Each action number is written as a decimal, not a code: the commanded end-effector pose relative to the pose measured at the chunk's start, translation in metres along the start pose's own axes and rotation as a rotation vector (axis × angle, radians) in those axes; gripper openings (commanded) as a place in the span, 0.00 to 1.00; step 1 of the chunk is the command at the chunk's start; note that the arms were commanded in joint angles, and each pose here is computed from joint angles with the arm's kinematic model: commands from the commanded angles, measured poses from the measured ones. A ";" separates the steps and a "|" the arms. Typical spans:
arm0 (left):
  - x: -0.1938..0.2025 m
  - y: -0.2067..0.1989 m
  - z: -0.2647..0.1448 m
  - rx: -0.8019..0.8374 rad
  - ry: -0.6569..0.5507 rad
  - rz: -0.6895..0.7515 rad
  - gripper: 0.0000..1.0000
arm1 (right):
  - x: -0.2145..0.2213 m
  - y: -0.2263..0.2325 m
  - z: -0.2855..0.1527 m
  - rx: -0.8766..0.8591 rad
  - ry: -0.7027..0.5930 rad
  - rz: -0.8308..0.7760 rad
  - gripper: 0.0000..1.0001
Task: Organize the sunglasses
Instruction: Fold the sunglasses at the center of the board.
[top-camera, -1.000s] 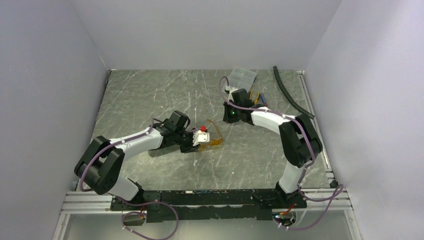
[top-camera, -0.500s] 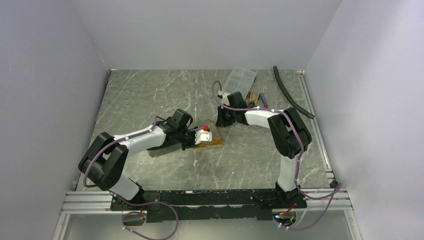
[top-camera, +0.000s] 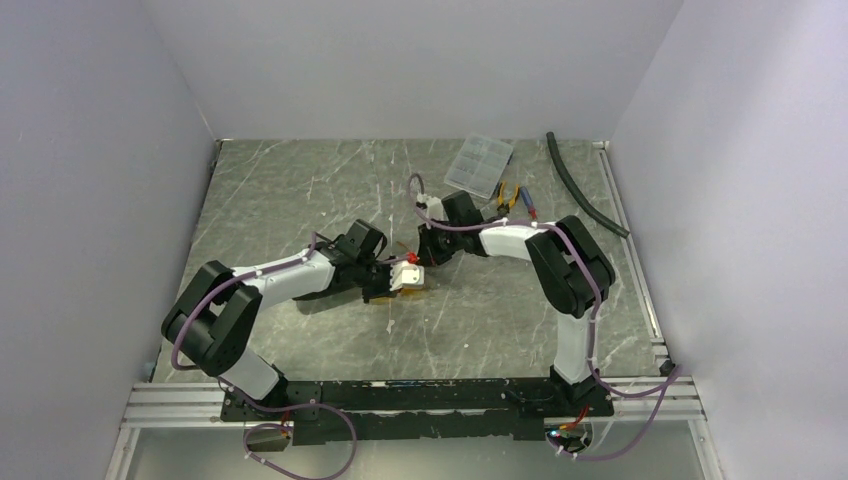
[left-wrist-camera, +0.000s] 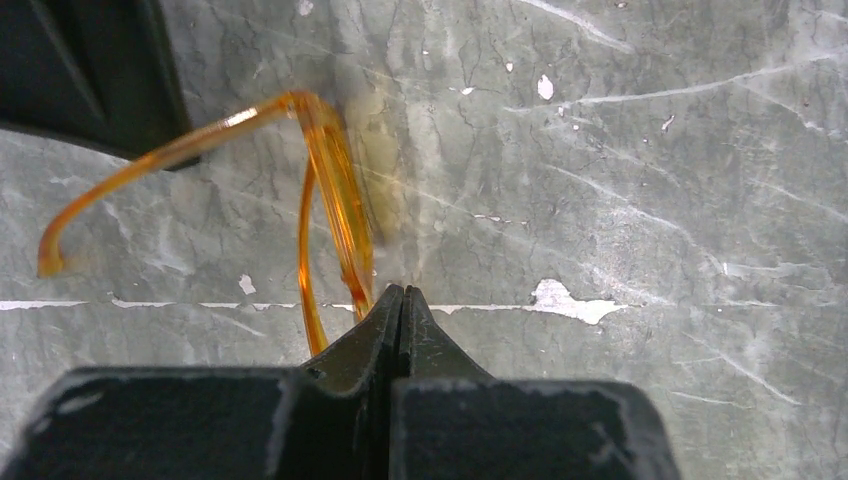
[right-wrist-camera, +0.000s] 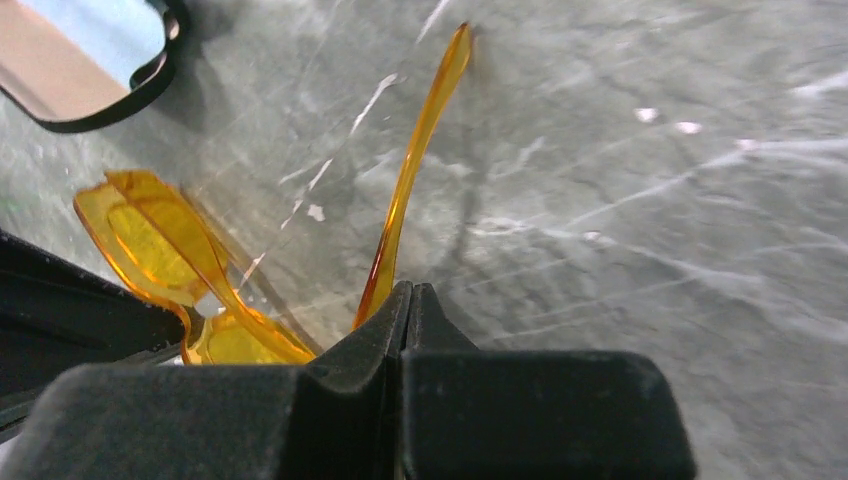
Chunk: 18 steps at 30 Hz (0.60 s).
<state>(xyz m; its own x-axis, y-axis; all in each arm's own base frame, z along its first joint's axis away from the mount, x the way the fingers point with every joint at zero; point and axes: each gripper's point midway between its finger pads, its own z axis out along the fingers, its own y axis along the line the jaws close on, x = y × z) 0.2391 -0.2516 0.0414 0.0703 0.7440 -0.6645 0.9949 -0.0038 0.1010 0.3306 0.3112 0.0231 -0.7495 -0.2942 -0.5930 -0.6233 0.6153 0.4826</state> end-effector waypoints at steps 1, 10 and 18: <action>-0.014 0.009 -0.006 -0.023 -0.020 0.037 0.03 | 0.005 0.014 0.003 -0.029 0.018 -0.068 0.00; -0.018 0.006 -0.050 -0.022 -0.002 0.102 0.46 | 0.005 -0.001 0.004 0.049 0.035 -0.043 0.00; 0.008 0.011 -0.060 -0.017 0.036 0.078 0.50 | 0.004 0.000 0.002 0.050 0.033 -0.051 0.00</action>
<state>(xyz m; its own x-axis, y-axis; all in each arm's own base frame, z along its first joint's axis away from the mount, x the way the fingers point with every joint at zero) 0.2557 -0.2087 0.0814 0.1088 0.7683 -0.6308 0.9843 0.0056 0.1766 0.3192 0.3177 0.0193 -0.7370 -0.3375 -0.5857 -0.6461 0.6063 0.4636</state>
